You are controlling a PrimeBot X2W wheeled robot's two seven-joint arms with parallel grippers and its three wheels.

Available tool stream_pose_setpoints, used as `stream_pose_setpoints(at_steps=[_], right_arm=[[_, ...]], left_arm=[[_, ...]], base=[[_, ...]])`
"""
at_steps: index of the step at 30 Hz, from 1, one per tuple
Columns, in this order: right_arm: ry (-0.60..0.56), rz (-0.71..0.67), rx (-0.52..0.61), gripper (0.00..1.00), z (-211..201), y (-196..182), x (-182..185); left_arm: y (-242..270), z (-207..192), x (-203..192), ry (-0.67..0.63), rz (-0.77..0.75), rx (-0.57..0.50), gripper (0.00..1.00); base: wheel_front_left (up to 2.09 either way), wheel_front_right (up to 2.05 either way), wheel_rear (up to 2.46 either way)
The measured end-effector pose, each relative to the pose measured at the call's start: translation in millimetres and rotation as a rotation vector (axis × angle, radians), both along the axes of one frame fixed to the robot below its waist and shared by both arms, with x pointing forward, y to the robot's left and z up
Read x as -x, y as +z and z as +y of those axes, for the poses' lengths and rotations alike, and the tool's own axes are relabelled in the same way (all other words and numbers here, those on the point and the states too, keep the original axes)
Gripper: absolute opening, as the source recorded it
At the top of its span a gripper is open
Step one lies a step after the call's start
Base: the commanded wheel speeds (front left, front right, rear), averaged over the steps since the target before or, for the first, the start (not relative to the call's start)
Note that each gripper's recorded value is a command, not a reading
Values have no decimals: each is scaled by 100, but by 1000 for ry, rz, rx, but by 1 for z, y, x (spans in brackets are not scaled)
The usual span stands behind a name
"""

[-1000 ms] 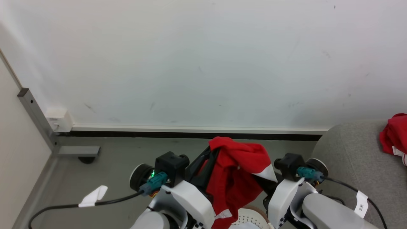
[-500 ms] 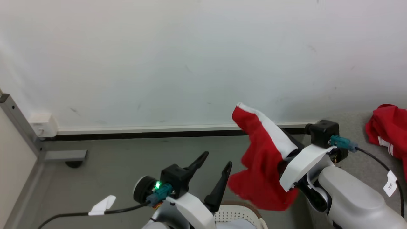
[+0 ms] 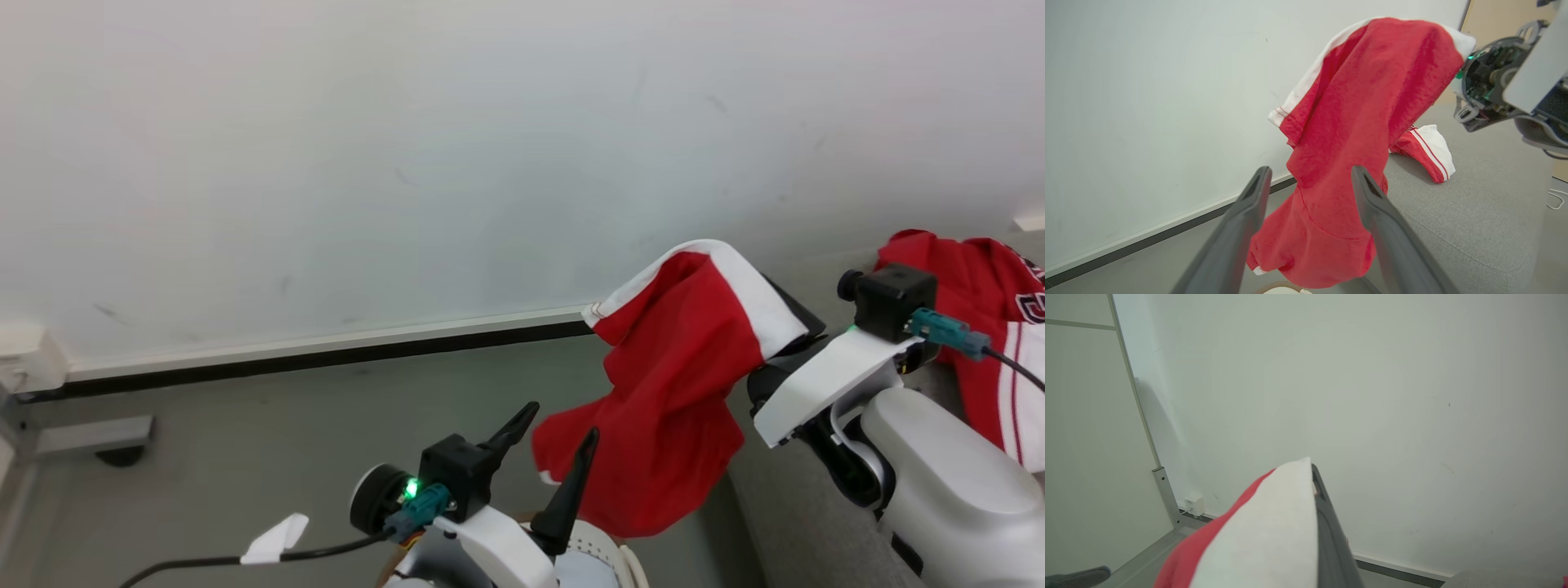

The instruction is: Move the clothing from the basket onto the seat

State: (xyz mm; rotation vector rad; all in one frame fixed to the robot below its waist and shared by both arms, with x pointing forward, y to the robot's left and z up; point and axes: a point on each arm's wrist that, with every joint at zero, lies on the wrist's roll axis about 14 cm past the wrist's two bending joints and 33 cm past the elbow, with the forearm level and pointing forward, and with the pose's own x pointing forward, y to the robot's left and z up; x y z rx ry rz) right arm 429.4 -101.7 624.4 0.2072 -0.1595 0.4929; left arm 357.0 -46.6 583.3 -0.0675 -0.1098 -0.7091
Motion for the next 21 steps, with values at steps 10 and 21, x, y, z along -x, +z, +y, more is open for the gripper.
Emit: stream_pose_setpoints(at_steps=[10,21], right_arm=[[-119,-35,4,0,-58,7,15],[-300,-58,19,0,-136,11,45]], left_arm=[[-4,-36,6,-107,12,10,100],[-12,-83,21,-254,37,23,100]], base=[[0,0,0],[0,0,0]])
